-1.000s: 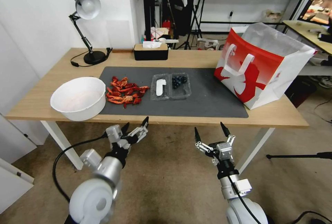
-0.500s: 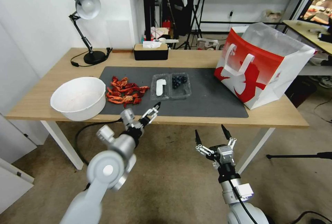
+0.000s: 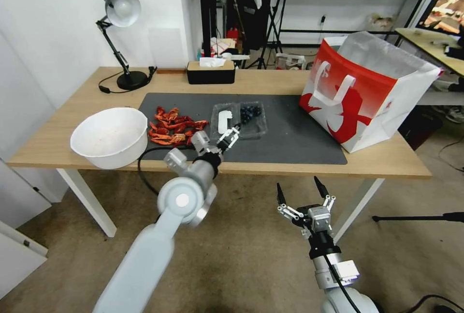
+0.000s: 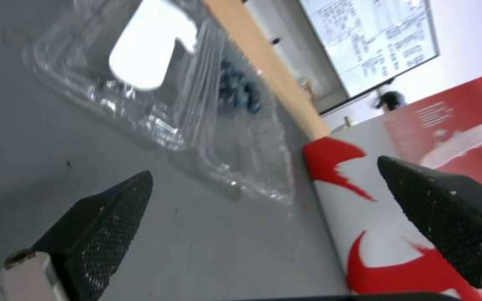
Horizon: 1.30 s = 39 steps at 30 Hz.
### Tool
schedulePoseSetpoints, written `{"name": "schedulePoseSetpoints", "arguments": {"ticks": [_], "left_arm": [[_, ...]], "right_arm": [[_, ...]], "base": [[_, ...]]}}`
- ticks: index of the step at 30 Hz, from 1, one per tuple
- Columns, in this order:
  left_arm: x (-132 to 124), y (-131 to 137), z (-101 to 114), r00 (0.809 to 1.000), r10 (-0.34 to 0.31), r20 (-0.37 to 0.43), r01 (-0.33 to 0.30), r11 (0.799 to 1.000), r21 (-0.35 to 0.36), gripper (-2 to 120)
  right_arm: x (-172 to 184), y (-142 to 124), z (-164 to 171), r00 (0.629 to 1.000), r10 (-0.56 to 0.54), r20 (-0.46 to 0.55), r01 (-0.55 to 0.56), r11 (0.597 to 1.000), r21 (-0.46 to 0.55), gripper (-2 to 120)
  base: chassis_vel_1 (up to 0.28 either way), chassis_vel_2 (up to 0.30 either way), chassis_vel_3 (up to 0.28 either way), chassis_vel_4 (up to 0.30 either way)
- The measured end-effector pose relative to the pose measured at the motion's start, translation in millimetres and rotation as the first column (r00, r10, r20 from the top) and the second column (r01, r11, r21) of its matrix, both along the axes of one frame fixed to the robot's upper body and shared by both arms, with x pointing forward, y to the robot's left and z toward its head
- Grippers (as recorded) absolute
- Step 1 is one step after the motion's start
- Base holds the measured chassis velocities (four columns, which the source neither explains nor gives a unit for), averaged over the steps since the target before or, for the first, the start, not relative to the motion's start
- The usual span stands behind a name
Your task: Close the takeout container lid, then place the container into the takeout bag.
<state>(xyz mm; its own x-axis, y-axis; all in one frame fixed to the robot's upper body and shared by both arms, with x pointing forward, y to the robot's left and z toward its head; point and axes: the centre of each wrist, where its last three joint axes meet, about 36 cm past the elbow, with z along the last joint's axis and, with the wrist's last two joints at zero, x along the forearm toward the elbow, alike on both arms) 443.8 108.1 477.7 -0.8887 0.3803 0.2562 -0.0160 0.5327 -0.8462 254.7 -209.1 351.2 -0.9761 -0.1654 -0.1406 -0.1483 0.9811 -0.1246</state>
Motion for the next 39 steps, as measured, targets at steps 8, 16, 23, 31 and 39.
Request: {"name": "schedulePoseSetpoints", "arguments": {"ticks": [8, 16, 23, 31, 39], "left_arm": [[20, -11, -9, 0.999, 0.02, -0.035, -0.019, 1.0, 0.023, 100], [32, -18, -9, 0.999, 0.029, -0.038, -0.027, 0.999, 0.035, 100], [34, -23, -13, 0.998, 0.026, -0.055, -0.024, 0.999, 0.044, 100], [43, -26, -17, 0.997, 0.037, -0.061, -0.035, 0.999, 0.042, 100], [47, -26, -17, 0.997, 0.044, -0.062, -0.041, 0.998, 0.043, 100]], "right_arm": [[-3, 2, 0, 1.0, -0.008, -0.002, 0.008, 1.0, 0.002, 100], [-7, -3, 1, 1.0, -0.019, -0.006, 0.019, 1.0, -0.006, 100], [-8, -1, 2, 1.0, -0.026, 0.0, 0.026, 1.0, 0.002, 100], [-5, -1, 4, 1.0, -0.028, 0.005, 0.028, 1.0, 0.005, 100], [-6, -2, 4, 1.0, -0.03, 0.001, 0.03, 1.0, 0.004, 100]], "base": [[0.0, 0.0, 0.0, 0.0], [0.0, 0.0, 0.0, 0.0], [0.0, 0.0, 0.0, 0.0], [0.0, 0.0, 0.0, 0.0], [0.0, 0.0, 0.0, 0.0]]}}
